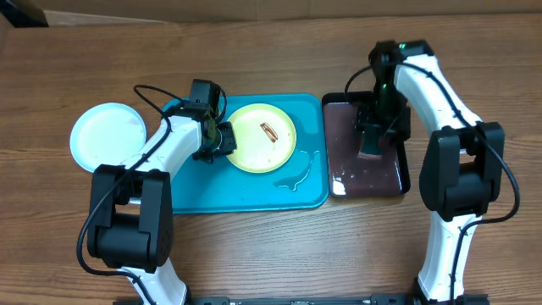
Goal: Clean dirty plates on tray and stack at the side
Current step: 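Lower the right gripper into the black tray and grasp the sponge, then rub the sponge in the black tray's water with the right gripper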
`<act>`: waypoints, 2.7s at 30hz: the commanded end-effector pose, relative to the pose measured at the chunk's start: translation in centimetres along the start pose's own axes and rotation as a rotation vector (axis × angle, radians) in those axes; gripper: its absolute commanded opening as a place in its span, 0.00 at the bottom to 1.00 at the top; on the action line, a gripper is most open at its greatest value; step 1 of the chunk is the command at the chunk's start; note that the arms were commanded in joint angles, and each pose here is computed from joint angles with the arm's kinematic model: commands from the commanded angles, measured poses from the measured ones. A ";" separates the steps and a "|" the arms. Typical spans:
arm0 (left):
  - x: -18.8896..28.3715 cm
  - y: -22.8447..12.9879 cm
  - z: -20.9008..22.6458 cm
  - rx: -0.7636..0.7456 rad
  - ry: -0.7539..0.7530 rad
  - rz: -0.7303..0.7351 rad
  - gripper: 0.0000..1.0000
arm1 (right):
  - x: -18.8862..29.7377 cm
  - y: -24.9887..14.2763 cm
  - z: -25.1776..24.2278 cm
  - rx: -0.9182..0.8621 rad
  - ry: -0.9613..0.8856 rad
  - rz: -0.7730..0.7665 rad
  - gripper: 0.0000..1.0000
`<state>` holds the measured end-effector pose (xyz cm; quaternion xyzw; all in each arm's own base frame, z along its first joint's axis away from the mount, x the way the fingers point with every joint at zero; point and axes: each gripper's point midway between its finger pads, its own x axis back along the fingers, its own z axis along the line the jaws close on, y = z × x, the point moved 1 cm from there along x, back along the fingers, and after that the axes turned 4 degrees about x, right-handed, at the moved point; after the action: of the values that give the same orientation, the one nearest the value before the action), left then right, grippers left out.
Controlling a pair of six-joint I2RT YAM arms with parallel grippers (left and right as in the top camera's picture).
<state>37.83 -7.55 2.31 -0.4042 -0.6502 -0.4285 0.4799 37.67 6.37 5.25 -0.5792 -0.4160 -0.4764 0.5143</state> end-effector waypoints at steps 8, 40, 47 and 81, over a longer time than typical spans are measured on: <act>-0.4 -0.4 -0.2 -0.022 -0.005 0.012 0.29 | -2.8 -0.3 0.3 0.002 0.011 -0.011 0.14; -0.4 -0.4 -0.2 -0.022 -0.004 0.014 0.30 | -2.2 4.4 1.9 0.082 0.073 -0.214 0.76; -0.4 -0.4 -0.2 -0.022 -0.004 0.014 0.30 | -1.9 5.3 2.2 0.083 0.079 -0.255 0.51; -0.4 -0.5 -0.2 -0.022 -0.002 0.015 0.29 | -0.6 1.5 1.6 0.164 0.060 -0.090 0.48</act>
<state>37.84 -7.55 2.31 -0.4041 -0.6503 -0.4288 0.4796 38.37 7.53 3.04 -0.5185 -0.4459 -0.4740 0.5547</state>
